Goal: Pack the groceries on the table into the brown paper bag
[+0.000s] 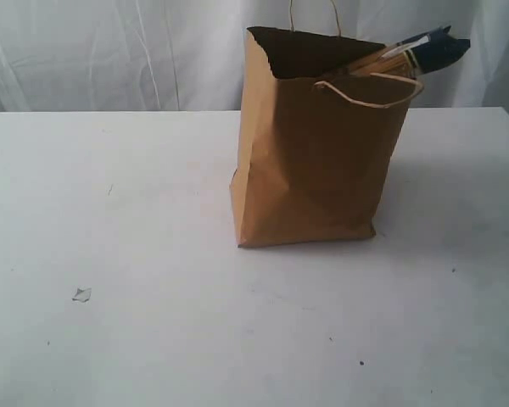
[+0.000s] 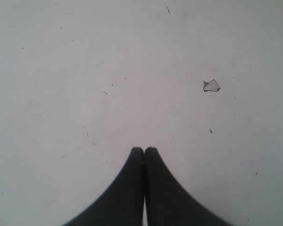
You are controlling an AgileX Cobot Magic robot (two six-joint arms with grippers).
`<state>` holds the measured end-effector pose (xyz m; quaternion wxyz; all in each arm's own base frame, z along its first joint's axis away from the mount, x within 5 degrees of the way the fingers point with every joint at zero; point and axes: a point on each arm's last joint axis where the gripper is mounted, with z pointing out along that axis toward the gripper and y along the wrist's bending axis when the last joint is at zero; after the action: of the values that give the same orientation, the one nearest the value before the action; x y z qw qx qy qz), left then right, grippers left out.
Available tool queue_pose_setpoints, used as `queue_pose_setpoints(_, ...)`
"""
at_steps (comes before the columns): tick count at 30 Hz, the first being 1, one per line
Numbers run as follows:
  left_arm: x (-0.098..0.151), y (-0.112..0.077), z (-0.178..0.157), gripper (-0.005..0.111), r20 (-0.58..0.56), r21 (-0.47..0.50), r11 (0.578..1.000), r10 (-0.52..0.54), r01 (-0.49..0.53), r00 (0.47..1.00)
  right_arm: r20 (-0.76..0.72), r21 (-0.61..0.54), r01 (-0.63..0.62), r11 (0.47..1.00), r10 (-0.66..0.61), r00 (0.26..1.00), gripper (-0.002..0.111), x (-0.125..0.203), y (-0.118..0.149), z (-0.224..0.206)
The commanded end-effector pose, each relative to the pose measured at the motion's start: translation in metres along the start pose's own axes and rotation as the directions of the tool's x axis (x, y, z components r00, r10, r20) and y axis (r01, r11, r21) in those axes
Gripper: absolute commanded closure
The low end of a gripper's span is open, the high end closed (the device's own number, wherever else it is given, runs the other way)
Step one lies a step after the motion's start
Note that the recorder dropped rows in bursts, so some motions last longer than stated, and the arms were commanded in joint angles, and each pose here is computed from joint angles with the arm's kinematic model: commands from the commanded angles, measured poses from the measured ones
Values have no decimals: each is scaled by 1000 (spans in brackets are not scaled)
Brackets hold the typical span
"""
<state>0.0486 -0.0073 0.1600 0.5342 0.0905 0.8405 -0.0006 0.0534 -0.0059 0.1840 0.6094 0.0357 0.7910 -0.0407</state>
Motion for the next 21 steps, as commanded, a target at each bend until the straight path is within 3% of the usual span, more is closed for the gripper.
queue_pose_setpoints(1, 2, -1, 0, 107, -13, 12, 1000, -6, 6, 1000, -4, -31, 12, 999, -12, 1000, 108, 2, 2, 0)
queue_pose_setpoints(7, 2, -1, 0, 107, -13, 12, 1000, -6, 6, 1000, -4, -31, 19, 999, -19, 1000, 108, 2, 1, 0)
queue_pose_setpoints(10, 2, -1, 0, 107, -13, 12, 1000, -6, 6, 1000, 56, 6, -42, 999, 41, 998, 108, -3, -3, 0)
queue_pose_setpoints(14, 2, -1, 0, 107, -13, 12, 1000, -6, 6, 1000, 10, -3, 16, 1000, -16, 1000, 108, 1, -2, 0)
queue_pose_setpoints(21, 2, -1, 0, 107, -15, 11, 1000, -3, 3, 1000, 0, -4, 12, 1000, -12, 1000, 108, 2, -2, 0)
